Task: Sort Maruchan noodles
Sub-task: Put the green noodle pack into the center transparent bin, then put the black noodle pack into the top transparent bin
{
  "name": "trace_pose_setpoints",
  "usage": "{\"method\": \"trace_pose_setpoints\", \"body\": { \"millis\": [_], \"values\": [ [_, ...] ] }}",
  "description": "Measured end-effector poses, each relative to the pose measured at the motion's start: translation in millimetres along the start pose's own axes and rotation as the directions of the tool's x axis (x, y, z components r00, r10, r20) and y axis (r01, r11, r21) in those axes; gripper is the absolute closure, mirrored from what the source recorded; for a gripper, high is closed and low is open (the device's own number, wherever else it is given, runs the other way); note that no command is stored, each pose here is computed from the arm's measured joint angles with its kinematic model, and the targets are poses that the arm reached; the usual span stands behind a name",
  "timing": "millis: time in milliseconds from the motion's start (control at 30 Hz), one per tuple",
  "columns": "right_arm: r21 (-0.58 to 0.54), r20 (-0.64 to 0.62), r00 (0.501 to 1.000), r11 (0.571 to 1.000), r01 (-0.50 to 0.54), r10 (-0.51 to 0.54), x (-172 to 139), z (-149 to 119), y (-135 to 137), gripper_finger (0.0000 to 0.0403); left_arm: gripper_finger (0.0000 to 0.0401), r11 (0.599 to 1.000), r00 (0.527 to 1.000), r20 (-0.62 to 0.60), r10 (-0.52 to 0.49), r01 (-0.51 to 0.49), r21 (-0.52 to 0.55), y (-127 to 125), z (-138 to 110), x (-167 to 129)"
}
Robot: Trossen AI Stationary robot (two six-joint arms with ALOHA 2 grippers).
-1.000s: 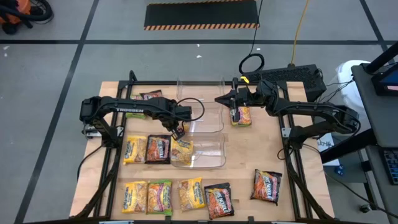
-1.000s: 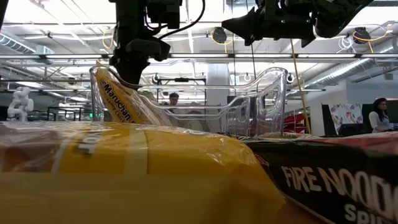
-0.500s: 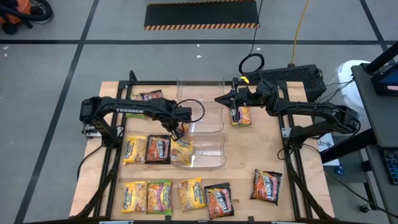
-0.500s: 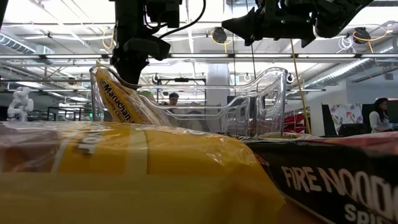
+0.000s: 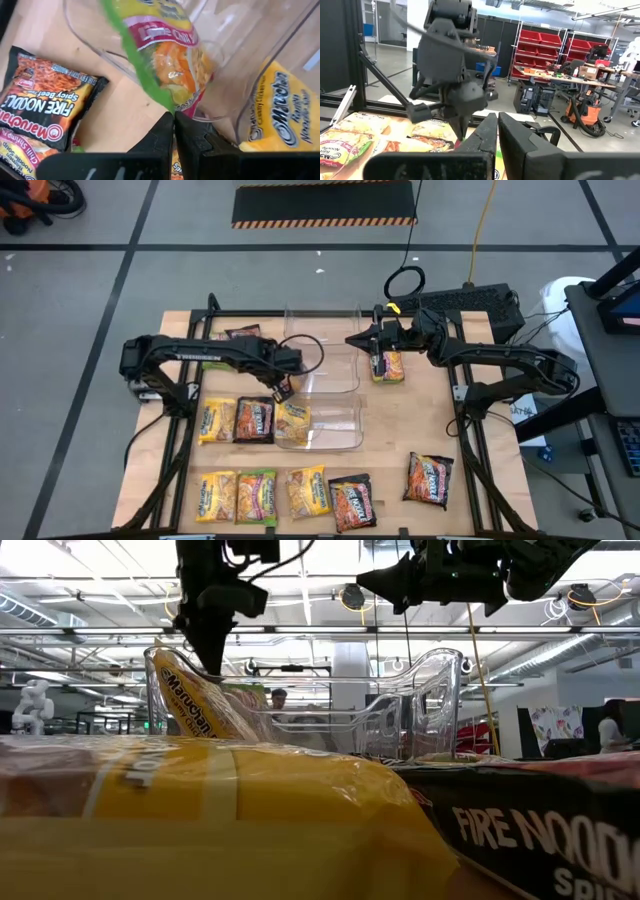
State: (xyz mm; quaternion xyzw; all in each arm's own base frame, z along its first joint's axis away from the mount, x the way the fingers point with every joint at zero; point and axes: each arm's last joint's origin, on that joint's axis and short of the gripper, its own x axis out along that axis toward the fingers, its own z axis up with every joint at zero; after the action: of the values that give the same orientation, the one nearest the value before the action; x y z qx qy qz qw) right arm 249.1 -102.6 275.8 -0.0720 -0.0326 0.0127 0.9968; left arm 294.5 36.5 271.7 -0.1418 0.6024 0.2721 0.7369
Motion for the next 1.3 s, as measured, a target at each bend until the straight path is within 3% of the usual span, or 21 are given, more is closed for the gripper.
{"method": "trace_pose_setpoints", "body": {
  "millis": [633, 867, 1033, 1300],
  "values": [
    [-0.011, 0.023, 1.0, 1.0, 0.002, -0.002, -3.3, 6.4, 1.0, 0.039, 0.038, 0.997, 0.998, 0.047, -0.032, 0.035, -0.066, 4.5, -3.7, -13.8],
    [0.005, 0.023, 1.0, 1.0, 0.018, -0.018, -23.4, 26.0, 4.4, 0.039, 0.038, 0.99, 0.969, 0.222, -0.107, 0.124, -0.068, 8.7, -8.1, -44.2],
    [0.011, -0.001, 0.999, 0.999, 0.037, -0.037, -45.7, 40.8, 9.2, 0.039, 0.038, 0.987, 0.923, 0.369, -0.104, 0.143, -0.079, 19.3, -21.4, -75.5],
    [-0.01, -0.09, 0.995, 0.999, 0.049, -0.05, -78.5, 52.0, 24.5, 0.039, 0.038, 0.989, 0.856, 0.509, -0.087, 0.135, -0.058, 33.5, -49.2, -112.3]
  ]
}}
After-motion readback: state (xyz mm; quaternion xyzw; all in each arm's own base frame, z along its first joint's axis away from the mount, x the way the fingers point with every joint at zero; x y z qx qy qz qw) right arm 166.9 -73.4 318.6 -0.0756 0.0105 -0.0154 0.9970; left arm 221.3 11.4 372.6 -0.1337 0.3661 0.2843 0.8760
